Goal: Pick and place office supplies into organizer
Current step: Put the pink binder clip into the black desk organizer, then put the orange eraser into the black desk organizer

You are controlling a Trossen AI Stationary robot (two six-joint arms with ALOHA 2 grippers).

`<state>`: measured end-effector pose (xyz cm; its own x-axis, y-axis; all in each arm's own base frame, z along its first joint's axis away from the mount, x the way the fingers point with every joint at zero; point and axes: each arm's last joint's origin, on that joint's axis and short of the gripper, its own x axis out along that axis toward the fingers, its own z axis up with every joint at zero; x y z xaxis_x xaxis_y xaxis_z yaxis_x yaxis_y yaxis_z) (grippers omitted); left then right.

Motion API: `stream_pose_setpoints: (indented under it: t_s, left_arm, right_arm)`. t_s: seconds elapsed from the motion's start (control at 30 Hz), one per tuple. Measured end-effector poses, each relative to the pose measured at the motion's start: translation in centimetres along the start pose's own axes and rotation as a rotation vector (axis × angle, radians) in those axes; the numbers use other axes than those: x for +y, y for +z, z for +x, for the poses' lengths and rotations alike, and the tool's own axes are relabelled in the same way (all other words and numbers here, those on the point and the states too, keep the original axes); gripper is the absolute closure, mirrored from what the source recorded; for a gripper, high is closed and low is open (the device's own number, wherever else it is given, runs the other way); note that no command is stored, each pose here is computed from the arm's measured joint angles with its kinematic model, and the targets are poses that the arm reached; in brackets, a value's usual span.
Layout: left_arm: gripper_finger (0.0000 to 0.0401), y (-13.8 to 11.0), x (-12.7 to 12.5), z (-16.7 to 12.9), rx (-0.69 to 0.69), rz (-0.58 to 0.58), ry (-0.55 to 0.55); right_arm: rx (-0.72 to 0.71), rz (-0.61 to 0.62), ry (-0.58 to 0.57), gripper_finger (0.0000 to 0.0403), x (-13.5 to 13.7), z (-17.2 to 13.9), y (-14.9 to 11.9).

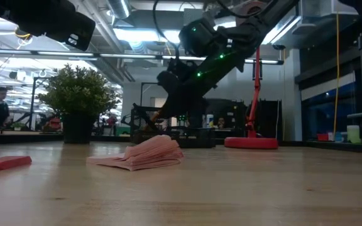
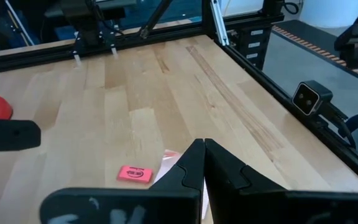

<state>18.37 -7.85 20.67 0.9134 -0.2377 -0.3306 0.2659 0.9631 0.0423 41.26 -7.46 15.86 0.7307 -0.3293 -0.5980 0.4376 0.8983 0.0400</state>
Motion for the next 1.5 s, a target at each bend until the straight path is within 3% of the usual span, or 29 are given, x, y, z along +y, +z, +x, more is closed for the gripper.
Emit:
stream_pose_setpoints:
  t_s: [0.93, 1.33, 1.5]
  left_arm:
    - [0.0395, 0.0, 0.0, 0.0, 0.002, 0.0, 0.003]
    - [0.0395, 0.0, 0.0, 0.0, 0.002, -0.016, 0.002]
    - [0.0395, 0.0, 0.0, 0.0, 0.003, -0.027, 0.002]
  right_arm:
    - [0.023, 0.025, 0.004, 0.0329, -0.3, 1.2, -0.9]
    - [0.003, 0.027, 0.035, 0.0255, -0.2, 1.2, -0.6]
    - [-0.004, 0.003, 0.038, 0.0242, -0.2, 0.5, -0.1]
